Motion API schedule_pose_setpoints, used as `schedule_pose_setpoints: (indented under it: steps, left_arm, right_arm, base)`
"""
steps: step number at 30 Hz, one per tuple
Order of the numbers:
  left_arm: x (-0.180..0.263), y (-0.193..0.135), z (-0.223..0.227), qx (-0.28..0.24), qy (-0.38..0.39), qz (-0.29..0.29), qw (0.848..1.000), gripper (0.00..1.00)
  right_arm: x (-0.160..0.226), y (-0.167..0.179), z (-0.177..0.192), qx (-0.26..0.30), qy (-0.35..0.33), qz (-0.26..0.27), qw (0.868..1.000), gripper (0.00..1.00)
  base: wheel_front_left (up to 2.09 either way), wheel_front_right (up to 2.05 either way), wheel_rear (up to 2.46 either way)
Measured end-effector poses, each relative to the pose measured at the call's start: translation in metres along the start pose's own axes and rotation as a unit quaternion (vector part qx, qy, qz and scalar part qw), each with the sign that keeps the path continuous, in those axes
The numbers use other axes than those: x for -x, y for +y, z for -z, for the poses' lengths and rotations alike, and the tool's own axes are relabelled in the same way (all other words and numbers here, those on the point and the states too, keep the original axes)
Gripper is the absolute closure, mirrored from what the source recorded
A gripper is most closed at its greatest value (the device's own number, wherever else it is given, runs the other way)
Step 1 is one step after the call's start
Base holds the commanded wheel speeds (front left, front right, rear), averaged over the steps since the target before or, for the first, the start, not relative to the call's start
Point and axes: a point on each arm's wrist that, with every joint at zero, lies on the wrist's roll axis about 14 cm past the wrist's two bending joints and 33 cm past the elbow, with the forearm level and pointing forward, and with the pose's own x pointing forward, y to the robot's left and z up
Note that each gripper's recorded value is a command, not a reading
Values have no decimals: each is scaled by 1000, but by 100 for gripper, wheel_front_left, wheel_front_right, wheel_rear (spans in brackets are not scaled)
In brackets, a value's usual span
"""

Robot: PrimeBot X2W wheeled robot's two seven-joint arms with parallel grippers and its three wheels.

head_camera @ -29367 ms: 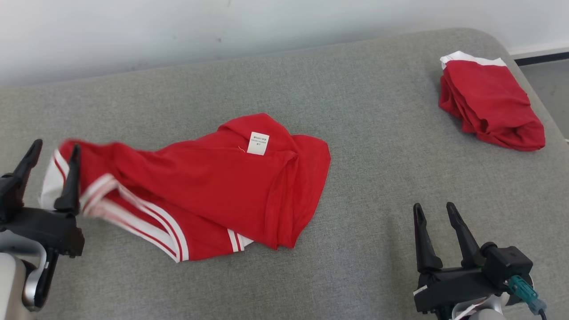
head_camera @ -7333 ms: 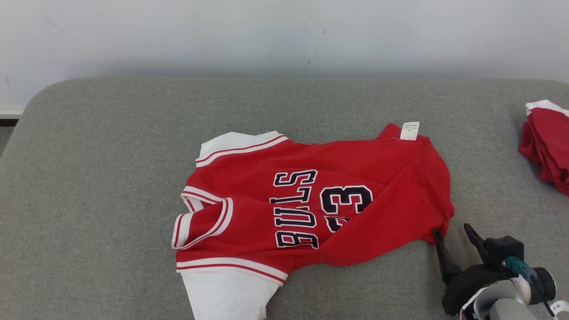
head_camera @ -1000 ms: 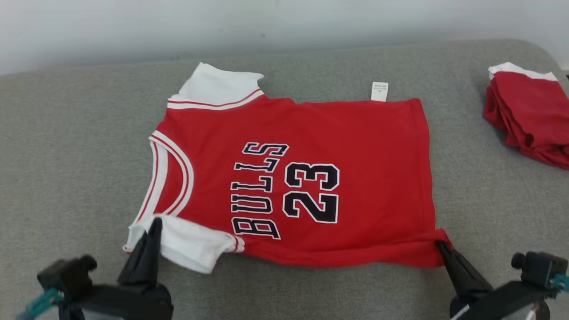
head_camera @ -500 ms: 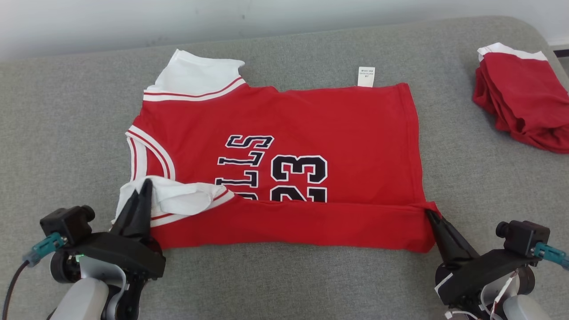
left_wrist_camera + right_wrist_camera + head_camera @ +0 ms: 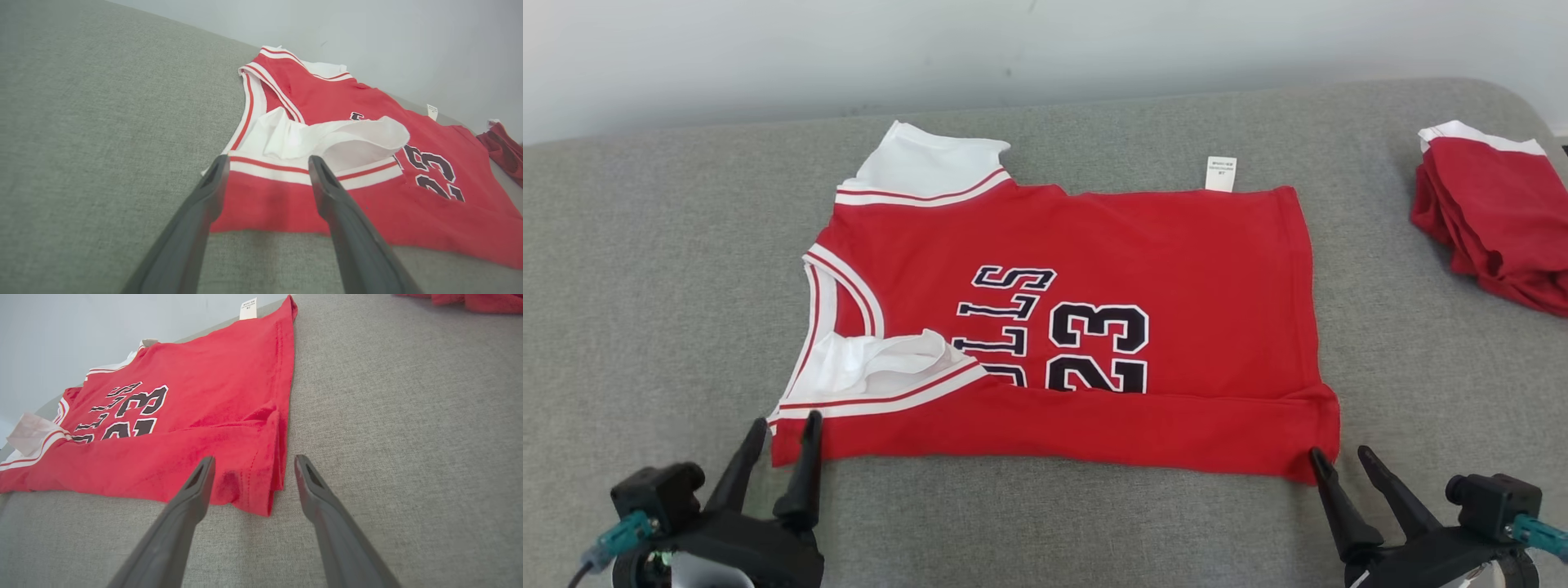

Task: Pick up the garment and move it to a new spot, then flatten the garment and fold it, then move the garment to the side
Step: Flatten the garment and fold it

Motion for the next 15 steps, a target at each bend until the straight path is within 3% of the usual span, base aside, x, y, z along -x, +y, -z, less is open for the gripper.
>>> schedule_pose_setpoints:
  steps: [4, 15]
  left_arm:
    - [7, 5, 10, -14, 15, -5, 1000, 0]
    - [0, 18, 30, -23, 50, -25, 998, 0]
  right_arm:
    - [-2, 2, 6, 24, 9, -2, 1000, 0]
    - [-15, 0, 24, 17, 33, 15, 999, 0]
  base:
    - [0, 0, 0]
    - [0, 0, 0]
